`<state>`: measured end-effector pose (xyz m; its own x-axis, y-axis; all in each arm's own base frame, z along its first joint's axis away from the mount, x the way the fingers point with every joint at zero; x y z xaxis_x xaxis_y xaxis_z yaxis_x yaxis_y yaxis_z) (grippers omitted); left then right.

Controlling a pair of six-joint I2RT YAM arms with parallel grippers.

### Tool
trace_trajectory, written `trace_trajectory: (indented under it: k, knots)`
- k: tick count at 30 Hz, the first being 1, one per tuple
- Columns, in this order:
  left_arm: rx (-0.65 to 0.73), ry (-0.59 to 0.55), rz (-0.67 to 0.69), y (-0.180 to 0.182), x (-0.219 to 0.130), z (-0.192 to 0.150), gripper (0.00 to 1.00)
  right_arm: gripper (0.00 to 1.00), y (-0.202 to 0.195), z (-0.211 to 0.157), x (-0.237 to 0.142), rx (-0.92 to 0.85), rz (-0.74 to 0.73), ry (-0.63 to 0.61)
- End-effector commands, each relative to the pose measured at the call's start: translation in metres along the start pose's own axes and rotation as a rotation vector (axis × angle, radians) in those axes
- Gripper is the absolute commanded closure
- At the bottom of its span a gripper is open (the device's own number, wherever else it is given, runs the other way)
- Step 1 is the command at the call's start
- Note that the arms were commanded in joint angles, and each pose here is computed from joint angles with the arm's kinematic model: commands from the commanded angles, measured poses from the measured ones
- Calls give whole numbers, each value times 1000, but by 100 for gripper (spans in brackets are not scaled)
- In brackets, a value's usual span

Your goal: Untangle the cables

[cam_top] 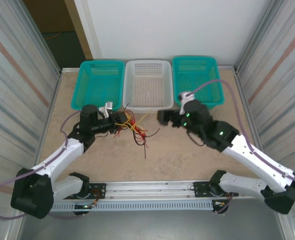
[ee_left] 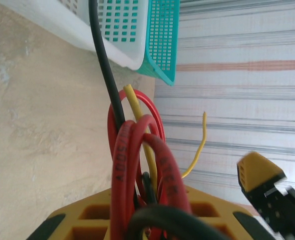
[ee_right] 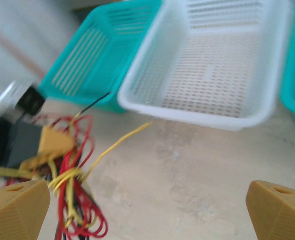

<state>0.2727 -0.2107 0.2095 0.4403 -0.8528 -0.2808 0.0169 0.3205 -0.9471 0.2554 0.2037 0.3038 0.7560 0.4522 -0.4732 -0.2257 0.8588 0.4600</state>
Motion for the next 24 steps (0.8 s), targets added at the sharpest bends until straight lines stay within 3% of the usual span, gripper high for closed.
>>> trace_trajectory:
  k: [1, 2, 6, 9, 11, 14, 18, 24]
  knots:
    - [51, -26, -88, -38, 2, 20, 100, 1, -36, 17, 18, 301, -124, 47]
    - [52, -29, -93, -40, 4, 23, 100, 4, -45, 13, 24, 293, -201, 88]
    - [68, -71, -110, -39, 7, 32, 100, 25, -42, -6, 43, 181, -276, 231]
    - [65, -75, -151, -37, 8, 30, 100, 37, -37, -23, 46, 133, -305, 218]
    - [54, -77, -169, -34, 8, 25, 100, 42, -27, -29, 44, 138, -241, 169]
    - [77, -59, -169, -30, 8, 14, 100, 31, 5, -25, 29, 151, -39, 45]
    - [96, -27, -201, -40, 9, 4, 100, 28, 50, -19, 11, 184, 233, 67]
    - [188, -17, -258, -59, 4, -2, 100, 27, 58, -19, 27, 217, 297, 200]
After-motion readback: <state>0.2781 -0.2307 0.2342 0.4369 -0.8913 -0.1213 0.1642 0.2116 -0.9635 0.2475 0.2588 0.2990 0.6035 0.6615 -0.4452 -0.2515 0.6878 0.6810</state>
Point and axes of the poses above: each hand's point on the last joint's axis, 136 mm out from that joint toward the fingers, its own x axis out along the fingers, its own y axis along the line the jaws close on, z = x × y, the point moved 1 cm from there along -x, back along the fingers, and after that the axes turned 2 degrees about x, right-handed, at the moved point
